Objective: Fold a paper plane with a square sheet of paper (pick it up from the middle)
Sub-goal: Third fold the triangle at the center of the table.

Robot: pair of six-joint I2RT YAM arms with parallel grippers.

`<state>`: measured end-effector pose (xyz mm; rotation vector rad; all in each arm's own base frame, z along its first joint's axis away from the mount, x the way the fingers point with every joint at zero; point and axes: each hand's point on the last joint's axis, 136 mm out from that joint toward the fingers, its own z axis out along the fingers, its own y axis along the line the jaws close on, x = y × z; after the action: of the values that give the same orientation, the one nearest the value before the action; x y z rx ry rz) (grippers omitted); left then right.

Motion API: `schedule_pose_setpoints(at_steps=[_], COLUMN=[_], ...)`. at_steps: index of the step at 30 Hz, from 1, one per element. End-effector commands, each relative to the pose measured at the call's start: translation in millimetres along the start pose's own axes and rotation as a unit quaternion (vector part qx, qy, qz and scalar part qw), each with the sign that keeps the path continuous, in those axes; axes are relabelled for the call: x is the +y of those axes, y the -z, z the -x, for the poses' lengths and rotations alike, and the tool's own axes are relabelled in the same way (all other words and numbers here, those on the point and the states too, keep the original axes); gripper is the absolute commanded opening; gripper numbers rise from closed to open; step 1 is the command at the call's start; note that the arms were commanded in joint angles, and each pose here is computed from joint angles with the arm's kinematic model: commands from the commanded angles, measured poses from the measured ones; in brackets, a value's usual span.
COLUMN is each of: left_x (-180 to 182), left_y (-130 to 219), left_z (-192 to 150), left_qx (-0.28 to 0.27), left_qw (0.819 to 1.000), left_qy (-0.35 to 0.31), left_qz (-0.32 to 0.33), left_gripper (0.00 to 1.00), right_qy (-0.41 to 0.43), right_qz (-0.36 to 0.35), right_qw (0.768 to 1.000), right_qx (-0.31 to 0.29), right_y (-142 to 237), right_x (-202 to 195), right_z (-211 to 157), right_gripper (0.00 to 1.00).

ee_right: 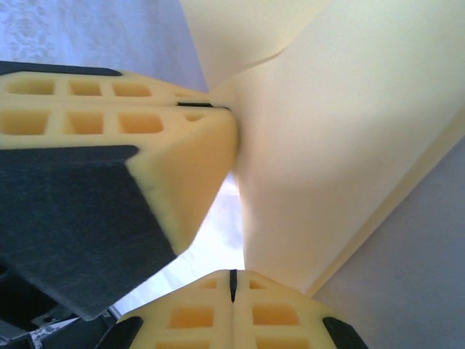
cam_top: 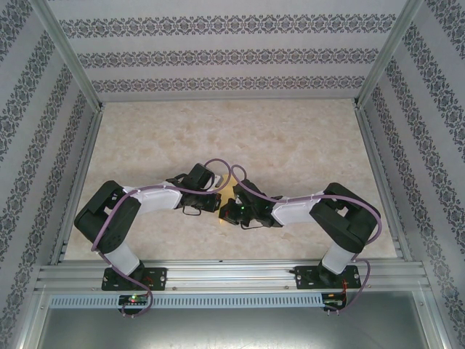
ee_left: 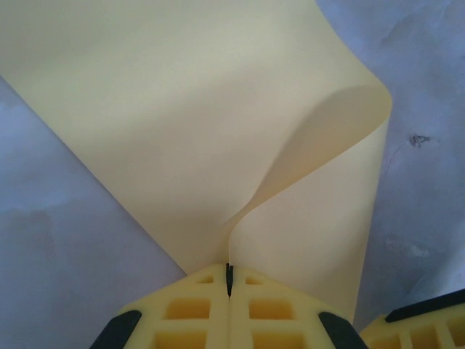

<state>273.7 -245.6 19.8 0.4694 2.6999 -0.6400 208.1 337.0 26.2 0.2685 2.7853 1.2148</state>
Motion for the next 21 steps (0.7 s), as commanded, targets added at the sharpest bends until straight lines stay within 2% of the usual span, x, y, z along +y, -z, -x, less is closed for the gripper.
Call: schedule_pose_setpoints(at_steps=[1, 8, 14, 17, 21], left_x=[6, 10, 12, 12, 11], left_y=[-5, -7, -2, -4, -5], left_z=[-15, -18, -16, -16, -16], left_qx=[0.028, 0.033, 0.019, 0.021, 0.023], left_qw=[1.000, 0.999, 0.999, 1.000, 1.000], left_qy=[0.013, 0.020, 0.022, 0.021, 0.019], left_qz=[-0.003, 0.008, 0.014, 0.011, 0.009], left_gripper=[0.00, 0.00, 0.00, 0.00, 0.00], right_qy=[-0.003, 0.005, 0.029, 0.042, 0.050], right_qz=[-0.027, -0.025, 0.003, 0.019, -0.003], right_qw=[1.000, 1.000, 1.000, 0.999, 0.996], right_qx=[0.003, 0.010, 0.005, -0.019, -0.067], right_y=[3, 2, 8, 23, 51], right_x=[-15, -12, 7, 17, 14], right_z=[-1, -2, 2, 15, 48], right_gripper=[0.00, 0.00, 0.00, 0.00, 0.01])
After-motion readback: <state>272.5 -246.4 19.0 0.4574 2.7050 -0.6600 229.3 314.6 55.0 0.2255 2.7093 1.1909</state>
